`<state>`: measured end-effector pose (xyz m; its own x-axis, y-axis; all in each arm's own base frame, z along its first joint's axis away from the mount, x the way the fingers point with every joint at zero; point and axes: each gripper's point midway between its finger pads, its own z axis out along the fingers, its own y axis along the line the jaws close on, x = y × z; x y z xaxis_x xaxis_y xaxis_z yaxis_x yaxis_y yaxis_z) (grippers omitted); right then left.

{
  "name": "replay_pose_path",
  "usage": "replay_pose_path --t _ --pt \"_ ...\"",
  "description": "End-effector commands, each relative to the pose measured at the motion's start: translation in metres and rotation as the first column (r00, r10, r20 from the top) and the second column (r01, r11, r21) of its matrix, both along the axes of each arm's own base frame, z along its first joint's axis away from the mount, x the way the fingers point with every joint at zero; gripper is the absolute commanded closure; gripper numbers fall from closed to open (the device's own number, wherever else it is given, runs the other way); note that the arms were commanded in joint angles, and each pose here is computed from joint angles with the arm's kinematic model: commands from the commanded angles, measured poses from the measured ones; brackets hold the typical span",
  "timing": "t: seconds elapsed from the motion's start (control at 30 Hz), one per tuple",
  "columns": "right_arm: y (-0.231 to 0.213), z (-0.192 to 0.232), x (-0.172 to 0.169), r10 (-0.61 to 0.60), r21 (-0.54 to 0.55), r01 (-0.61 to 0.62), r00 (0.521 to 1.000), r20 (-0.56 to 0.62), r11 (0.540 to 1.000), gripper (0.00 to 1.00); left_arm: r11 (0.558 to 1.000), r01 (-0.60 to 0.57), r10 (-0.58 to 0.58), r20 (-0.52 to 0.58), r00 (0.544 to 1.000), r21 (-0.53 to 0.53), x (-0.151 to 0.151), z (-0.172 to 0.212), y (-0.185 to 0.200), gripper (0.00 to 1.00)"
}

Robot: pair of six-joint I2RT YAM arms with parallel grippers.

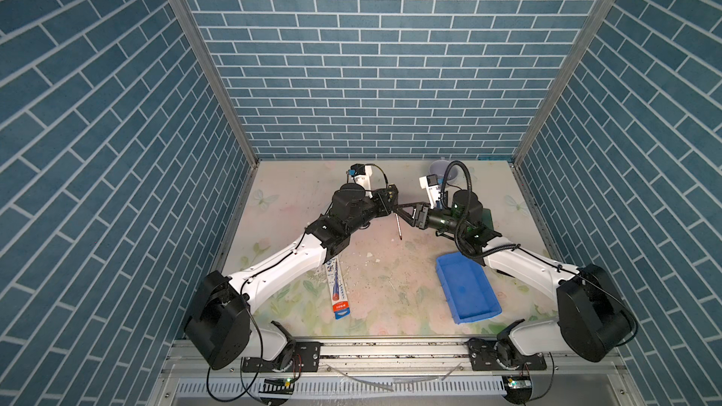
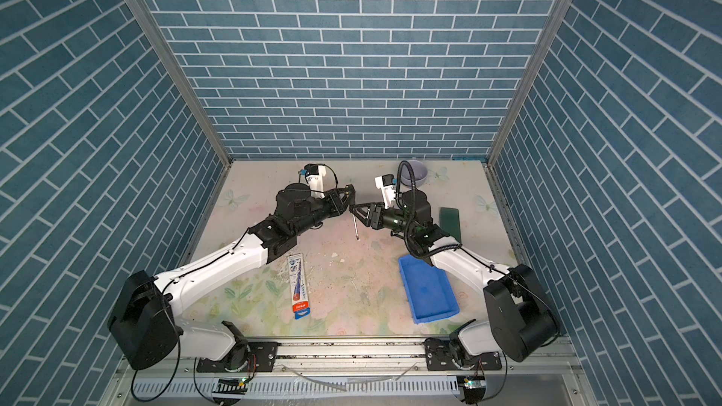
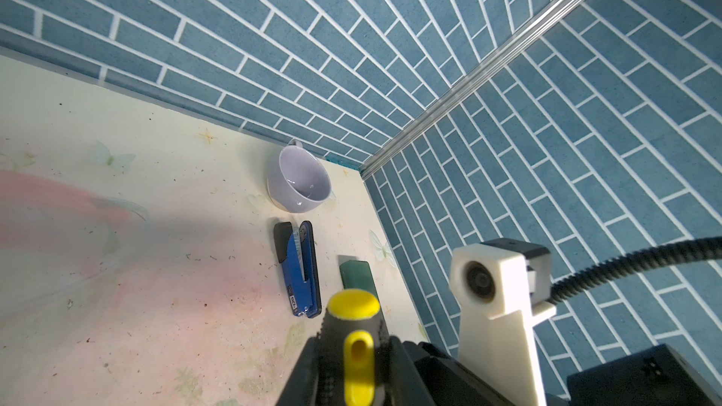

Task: Put the screwdriver in the bin
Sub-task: 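Close the right gripper on the screwdriver handle beside the left gripper, then open the left gripper and move the screwdriver over the blue bin with the right gripper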

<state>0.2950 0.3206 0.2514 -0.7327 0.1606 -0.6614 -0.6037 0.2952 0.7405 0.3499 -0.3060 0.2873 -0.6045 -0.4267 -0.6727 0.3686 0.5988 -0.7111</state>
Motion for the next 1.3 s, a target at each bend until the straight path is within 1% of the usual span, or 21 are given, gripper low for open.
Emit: replay_pose_path --t 0.0,0.1,0.23,0.27,0.33,0.4,0.47,0.5,0.53,0.6,0.63,0.73,0.8,0.87,0.9,0.93,0.97,1.03,1.1,1.2,1.27 --pt "0.008 0.02 -0.001 0.04 0.051 -0.041 0.999 0.011 0.998 0.65 1.0 0.018 -0.016 0.049 0.999 -0.026 -0.004 0.016 -0.002 1.0" --pt "0.008 0.019 -0.002 0.046 0.052 -0.046 0.999 0.005 0.998 0.8 0.999 0.023 -0.022 0.047 0.999 -0.028 -0.004 0.014 -0.003 1.0" --pt "0.007 0.019 -0.004 0.047 0.056 -0.047 0.999 0.006 0.997 0.98 0.999 0.029 -0.028 0.051 0.998 -0.031 -0.004 0.015 -0.004 1.0" --pt "0.006 0.019 -0.004 0.047 0.054 -0.047 0.999 0.008 0.997 1.0 0.999 0.03 -0.029 0.053 0.998 -0.028 -0.004 0.015 -0.004 1.0" --pt "0.006 0.02 -0.005 0.044 0.051 -0.045 0.999 0.015 0.998 1.0 0.999 0.029 -0.028 0.062 0.998 -0.015 -0.004 0.016 -0.003 0.94" --pt "0.005 0.022 -0.006 0.046 0.051 -0.047 0.999 0.021 0.998 1.0 1.0 0.03 -0.03 0.07 0.997 -0.007 -0.004 0.016 -0.002 0.83" --pt "0.004 0.023 -0.005 0.044 0.049 -0.045 0.999 0.024 0.998 1.0 0.999 0.033 -0.033 0.087 0.996 0.002 -0.005 0.019 -0.001 0.69" --pt "0.004 0.022 -0.005 0.043 0.045 -0.044 0.999 0.026 0.998 1.0 0.999 0.036 -0.037 0.104 0.994 0.011 -0.005 0.02 -0.001 0.59" --pt "0.002 0.022 -0.005 0.038 0.039 -0.039 0.999 0.029 0.999 1.0 0.999 0.036 -0.038 0.121 0.992 0.02 -0.005 0.022 0.0 0.45" --pt "-0.003 0.019 -0.004 0.014 0.017 -0.015 0.999 0.034 1.0 1.0 0.999 0.026 -0.033 0.142 0.989 0.044 -0.006 0.024 0.005 0.25" --pt "-0.007 0.017 -0.003 -0.005 0.0 0.005 0.999 0.036 1.0 1.0 0.998 0.023 -0.033 0.159 0.987 0.062 -0.006 0.027 0.007 0.17" --pt "-0.024 0.008 0.001 -0.076 -0.064 0.079 0.996 0.051 0.995 1.0 0.99 0.002 -0.035 0.229 0.973 0.14 -0.008 0.035 0.02 0.01" --pt "-0.037 0.001 0.001 -0.125 -0.127 0.133 0.99 0.072 0.983 1.0 0.981 -0.018 -0.04 0.286 0.957 0.195 -0.01 0.039 0.03 0.0" --pt "-0.053 -0.007 -0.002 -0.168 -0.208 0.185 0.981 0.097 0.961 1.0 0.971 -0.022 -0.067 0.358 0.931 0.239 -0.017 0.044 0.037 0.0" --pt "-0.062 -0.012 -0.004 -0.192 -0.253 0.213 0.976 0.105 0.944 1.0 0.965 0.0 -0.111 0.408 0.906 0.262 -0.024 0.049 0.036 0.0" --pt "-0.072 -0.018 -0.006 -0.216 -0.296 0.24 0.97 0.112 0.924 1.0 0.953 0.043 -0.182 0.456 0.871 0.299 -0.034 0.052 0.032 0.0" --pt "-0.081 -0.021 -0.009 -0.24 -0.328 0.266 0.963 0.119 0.906 1.0 0.941 0.067 -0.231 0.484 0.844 0.333 -0.042 0.054 0.03 0.0" --pt "-0.104 -0.031 -0.015 -0.31 -0.397 0.334 0.942 0.126 0.855 1.0 0.91 0.115 -0.319 0.495 0.808 0.398 -0.055 0.052 0.027 0.0" --pt "-0.125 -0.04 -0.024 -0.37 -0.444 0.386 0.92 0.126 0.809 1.0 0.867 0.18 -0.425 0.502 0.753 0.464 -0.069 0.045 0.02 0.0" --pt "-0.153 -0.056 -0.04 -0.453 -0.504 0.437 0.886 0.098 0.745 1.0 0.839 0.235 -0.498 0.518 0.696 0.491 -0.083 0.036 0.015 0.0" --pt "-0.174 -0.067 -0.05 -0.525 -0.539 0.484 0.847 0.088 0.69 1.0 0.827 0.277 -0.535 0.532 0.656 0.49 -0.092 0.033 0.009 0.0"
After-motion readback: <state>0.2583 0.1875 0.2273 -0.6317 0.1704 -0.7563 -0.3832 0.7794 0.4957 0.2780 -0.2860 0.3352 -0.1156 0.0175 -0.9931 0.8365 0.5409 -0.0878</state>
